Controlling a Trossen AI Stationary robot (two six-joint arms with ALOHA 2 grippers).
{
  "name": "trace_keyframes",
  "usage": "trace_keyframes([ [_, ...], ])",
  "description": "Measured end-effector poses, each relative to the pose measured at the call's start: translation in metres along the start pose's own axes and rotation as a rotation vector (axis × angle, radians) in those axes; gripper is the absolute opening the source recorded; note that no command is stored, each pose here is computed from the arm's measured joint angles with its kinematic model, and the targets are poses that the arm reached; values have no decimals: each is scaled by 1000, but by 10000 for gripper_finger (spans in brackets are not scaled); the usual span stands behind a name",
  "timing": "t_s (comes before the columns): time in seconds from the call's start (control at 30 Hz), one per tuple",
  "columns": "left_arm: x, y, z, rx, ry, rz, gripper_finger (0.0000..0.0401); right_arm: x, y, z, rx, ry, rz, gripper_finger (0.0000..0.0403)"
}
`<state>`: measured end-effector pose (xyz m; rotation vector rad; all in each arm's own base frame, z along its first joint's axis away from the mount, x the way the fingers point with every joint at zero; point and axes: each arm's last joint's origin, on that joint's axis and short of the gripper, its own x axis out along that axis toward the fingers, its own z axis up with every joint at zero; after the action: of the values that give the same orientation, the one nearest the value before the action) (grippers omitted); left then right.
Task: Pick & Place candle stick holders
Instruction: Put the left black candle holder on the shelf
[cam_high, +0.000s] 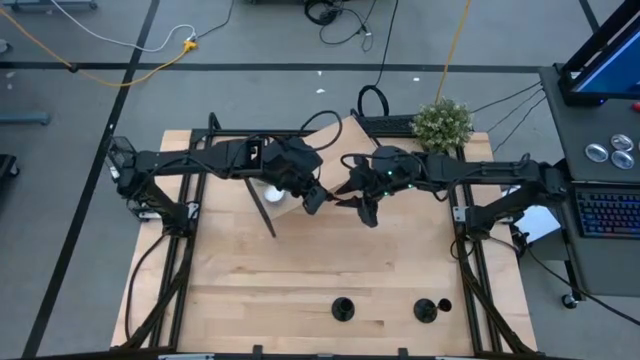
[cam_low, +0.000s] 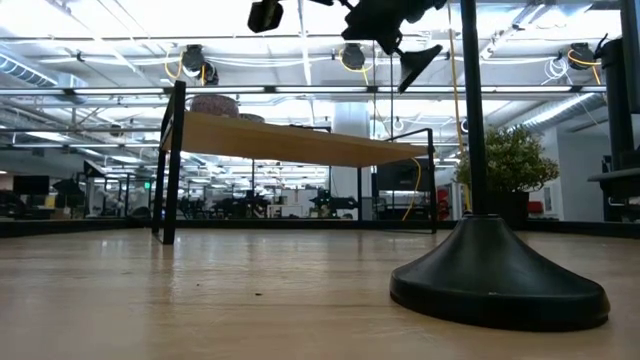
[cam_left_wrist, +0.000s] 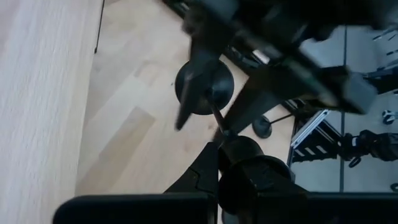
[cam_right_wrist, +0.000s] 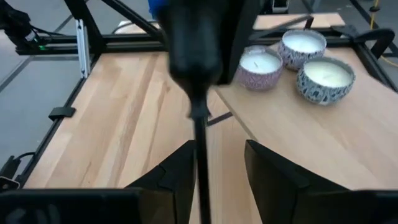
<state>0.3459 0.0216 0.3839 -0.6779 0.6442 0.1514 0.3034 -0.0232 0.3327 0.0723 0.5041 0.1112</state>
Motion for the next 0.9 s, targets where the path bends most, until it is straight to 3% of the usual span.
trace_keyframes([
  [0.53,15,1,0,6,20,-15,16,4,-1,0,42,-2,3,126],
  [0.9,16,2,0,5,23,-9,16,4,0,-1,34,10,6,35],
])
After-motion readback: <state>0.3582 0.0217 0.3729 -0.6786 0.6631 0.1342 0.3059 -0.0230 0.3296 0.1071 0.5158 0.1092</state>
